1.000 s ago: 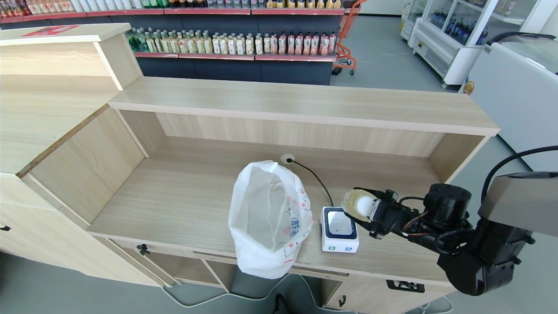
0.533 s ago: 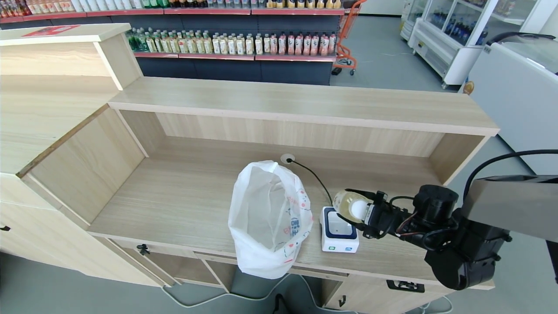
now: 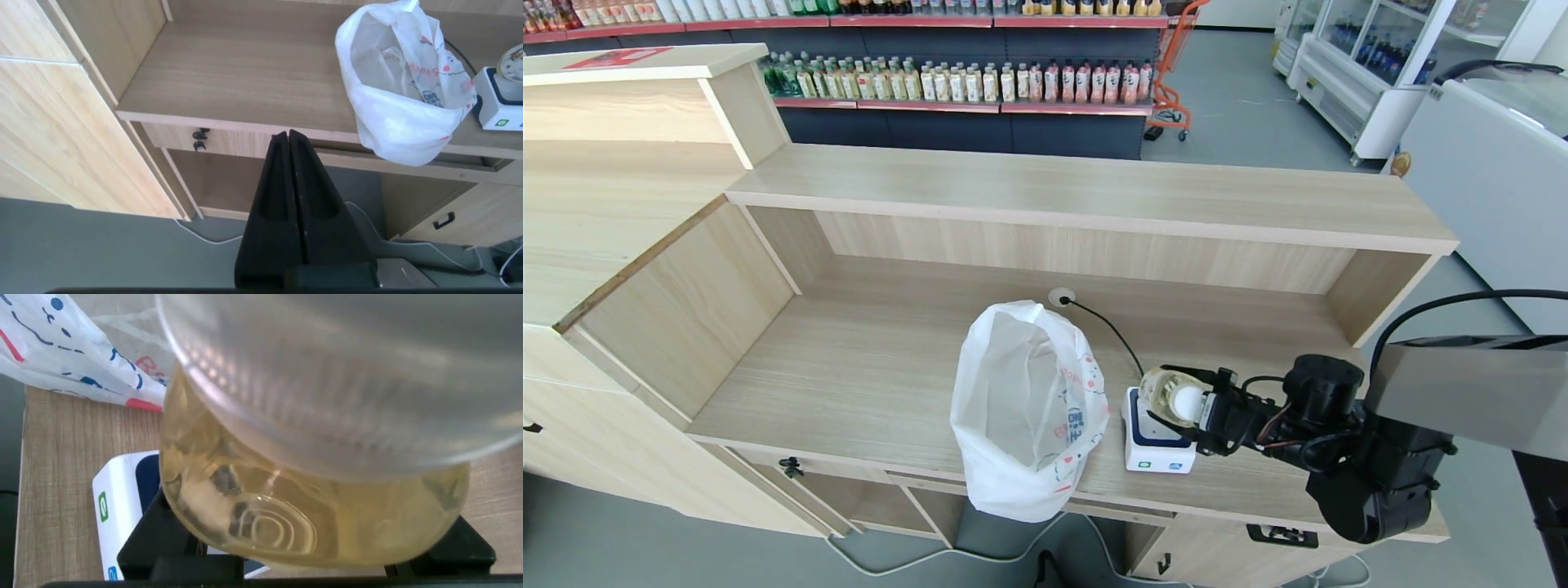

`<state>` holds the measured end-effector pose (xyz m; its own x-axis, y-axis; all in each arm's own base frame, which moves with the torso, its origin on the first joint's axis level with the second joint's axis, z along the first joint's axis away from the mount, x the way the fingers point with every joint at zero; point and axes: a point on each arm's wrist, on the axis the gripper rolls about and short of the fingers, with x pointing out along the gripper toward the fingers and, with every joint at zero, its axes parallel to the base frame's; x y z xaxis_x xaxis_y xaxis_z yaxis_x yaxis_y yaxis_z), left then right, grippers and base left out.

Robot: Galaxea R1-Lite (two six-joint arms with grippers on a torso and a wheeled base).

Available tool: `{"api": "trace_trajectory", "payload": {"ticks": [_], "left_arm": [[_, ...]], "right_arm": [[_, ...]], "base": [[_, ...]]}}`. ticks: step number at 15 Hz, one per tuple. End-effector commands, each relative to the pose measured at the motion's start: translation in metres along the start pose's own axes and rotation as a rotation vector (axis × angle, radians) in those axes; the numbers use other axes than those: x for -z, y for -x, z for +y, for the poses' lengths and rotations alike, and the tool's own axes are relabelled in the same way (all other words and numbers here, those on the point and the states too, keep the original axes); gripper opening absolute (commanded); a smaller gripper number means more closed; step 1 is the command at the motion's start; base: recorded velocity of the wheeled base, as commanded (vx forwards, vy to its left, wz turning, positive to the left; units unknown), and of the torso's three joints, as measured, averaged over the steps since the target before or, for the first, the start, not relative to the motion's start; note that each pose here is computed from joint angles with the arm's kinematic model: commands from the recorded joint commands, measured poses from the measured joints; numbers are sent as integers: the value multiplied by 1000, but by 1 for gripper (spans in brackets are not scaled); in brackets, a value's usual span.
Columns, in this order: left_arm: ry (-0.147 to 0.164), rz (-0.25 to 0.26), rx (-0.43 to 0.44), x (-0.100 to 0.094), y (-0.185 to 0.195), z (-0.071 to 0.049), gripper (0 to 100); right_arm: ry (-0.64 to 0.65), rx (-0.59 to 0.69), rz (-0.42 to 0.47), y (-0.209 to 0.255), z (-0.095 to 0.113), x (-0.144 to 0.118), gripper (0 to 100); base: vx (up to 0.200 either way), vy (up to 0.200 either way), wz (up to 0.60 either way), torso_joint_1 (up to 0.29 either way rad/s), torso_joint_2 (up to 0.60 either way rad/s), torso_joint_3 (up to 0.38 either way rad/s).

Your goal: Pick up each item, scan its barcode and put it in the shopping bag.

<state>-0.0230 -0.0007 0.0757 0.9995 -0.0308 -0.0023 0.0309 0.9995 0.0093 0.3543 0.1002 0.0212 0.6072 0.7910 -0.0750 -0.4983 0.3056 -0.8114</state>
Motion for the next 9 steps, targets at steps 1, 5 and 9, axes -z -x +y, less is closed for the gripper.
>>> {"api": "trace_trajectory", "payload": {"ticks": [1, 5, 9], "left_arm": [[0, 2, 0, 0, 0, 0, 0], [0, 1, 0, 0, 0, 0, 0], [0, 1, 0, 0, 0, 0, 0]], "right_arm": [[2, 1, -3, -3, 0, 3, 0], [0, -2, -1, -3, 2, 4, 0], [-1, -3, 0, -3, 2, 5, 0]], "base": [[0, 0, 0, 0, 0, 0], [0, 0, 0, 0, 0, 0], [0, 0, 0, 0, 0, 0]]}}
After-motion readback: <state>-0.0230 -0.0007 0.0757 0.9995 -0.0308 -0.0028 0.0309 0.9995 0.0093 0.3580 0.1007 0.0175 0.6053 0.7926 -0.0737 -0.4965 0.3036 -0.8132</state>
